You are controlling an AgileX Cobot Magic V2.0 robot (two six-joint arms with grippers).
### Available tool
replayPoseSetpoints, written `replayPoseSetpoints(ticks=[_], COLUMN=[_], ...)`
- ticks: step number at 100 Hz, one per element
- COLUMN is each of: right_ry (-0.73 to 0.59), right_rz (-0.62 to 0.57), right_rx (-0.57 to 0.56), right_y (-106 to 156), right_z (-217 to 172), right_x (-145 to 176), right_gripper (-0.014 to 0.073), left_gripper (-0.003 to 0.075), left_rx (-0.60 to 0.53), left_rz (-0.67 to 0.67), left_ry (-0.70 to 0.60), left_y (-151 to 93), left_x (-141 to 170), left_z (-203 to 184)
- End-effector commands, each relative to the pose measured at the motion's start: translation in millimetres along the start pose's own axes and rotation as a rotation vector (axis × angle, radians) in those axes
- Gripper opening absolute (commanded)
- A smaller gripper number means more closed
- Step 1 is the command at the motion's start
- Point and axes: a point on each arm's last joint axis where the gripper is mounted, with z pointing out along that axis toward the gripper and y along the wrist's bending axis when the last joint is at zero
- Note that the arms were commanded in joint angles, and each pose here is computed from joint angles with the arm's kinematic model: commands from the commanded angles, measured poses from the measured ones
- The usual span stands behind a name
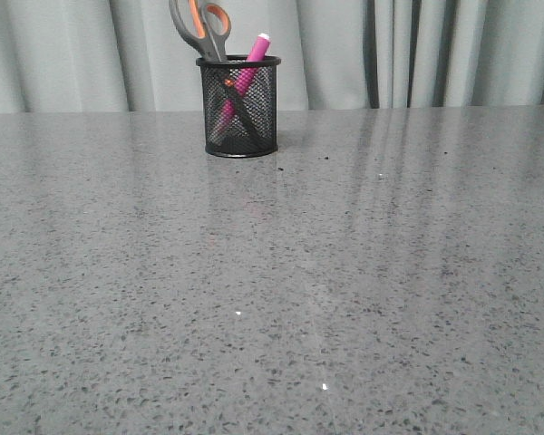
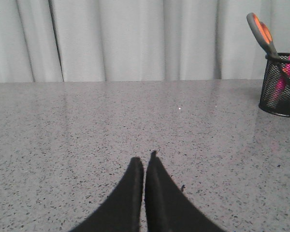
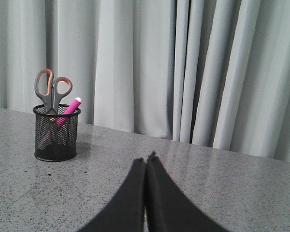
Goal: Put pen and scissors into bin
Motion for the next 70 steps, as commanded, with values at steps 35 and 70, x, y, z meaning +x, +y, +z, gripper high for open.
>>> replayPoseSetpoints(ticks=[35,70], right_ry=[-0.041,0.080], right_rz=[-0.018,0.022], right_rx=[0.043,0.120], right_y=[-3,0], right_z=[2,-19], right_x=[-4,44], right_gripper=[-0.0059,-0.0059], left_gripper=[-0.0019,-0.0019], left_rx=[0.000,0.000], left_rz=[-0.023,-0.023], left_ry=[-0.067,-0.067], left_y=[0,0], left_x=[6,6], left_z=[-1,-1])
